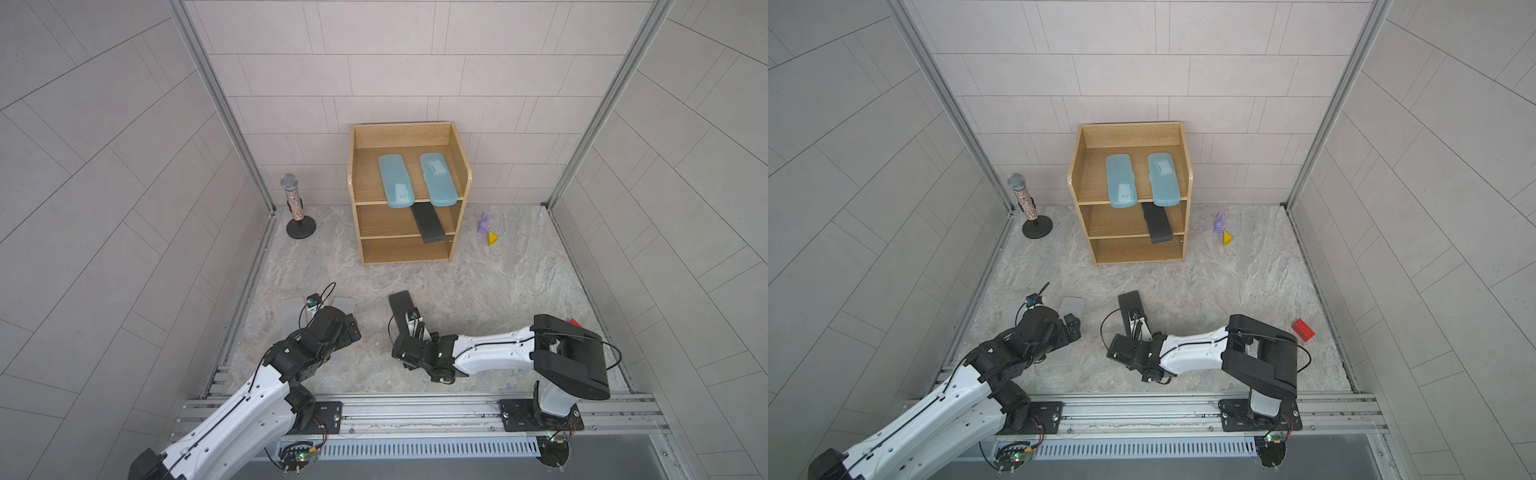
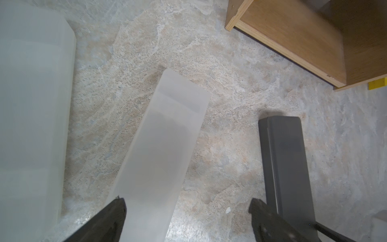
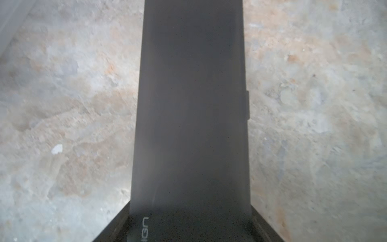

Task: Place the pencil cases on the shelf according to color
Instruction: Pick up the pencil case from the center of the board.

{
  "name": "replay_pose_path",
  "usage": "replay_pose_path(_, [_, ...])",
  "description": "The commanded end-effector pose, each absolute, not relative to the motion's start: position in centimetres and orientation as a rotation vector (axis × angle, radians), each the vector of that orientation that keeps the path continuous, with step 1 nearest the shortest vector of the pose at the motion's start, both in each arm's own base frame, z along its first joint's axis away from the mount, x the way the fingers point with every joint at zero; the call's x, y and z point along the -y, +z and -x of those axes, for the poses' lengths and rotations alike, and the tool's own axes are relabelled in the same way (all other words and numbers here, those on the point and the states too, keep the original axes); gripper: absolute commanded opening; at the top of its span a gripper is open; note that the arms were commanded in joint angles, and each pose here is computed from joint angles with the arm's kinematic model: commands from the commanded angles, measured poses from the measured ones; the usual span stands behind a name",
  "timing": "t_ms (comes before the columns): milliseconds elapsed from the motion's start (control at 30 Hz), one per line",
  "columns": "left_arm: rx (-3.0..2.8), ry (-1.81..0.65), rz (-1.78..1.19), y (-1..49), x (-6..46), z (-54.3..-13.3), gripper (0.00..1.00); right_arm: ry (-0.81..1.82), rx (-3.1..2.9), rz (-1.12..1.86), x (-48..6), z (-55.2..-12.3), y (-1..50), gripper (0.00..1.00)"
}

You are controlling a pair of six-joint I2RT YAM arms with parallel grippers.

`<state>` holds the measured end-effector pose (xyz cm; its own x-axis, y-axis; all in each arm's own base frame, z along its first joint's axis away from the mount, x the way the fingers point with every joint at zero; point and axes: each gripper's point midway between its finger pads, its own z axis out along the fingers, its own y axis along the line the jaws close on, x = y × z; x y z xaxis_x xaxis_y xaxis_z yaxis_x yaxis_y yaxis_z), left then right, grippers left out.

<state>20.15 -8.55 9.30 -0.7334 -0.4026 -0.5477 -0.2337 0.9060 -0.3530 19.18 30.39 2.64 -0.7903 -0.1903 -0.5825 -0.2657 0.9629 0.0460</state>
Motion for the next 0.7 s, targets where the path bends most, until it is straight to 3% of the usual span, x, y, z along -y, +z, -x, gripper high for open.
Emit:
replay_pose_path(0, [-2.401, -0.349, 0.448, 10.6, 8.5, -20.4, 1.0, 0.169, -2.44, 0.301, -29.3, -19.2, 5.7, 0.46])
replay_pose_path(267, [-2.403, -0.381, 0.43, 10.8, 9.4, -21.0, 1.0, 0.376, -2.244, 0.253, -29.8, -20.7, 14.6, 0.46])
replay_pose_path(667, [-2.398, -0.433, 0.407, 11.3, 10.4, -21.5, 1.0, 0.461, -2.176, 0.185, -31.3, -29.3, 21.8, 0.46])
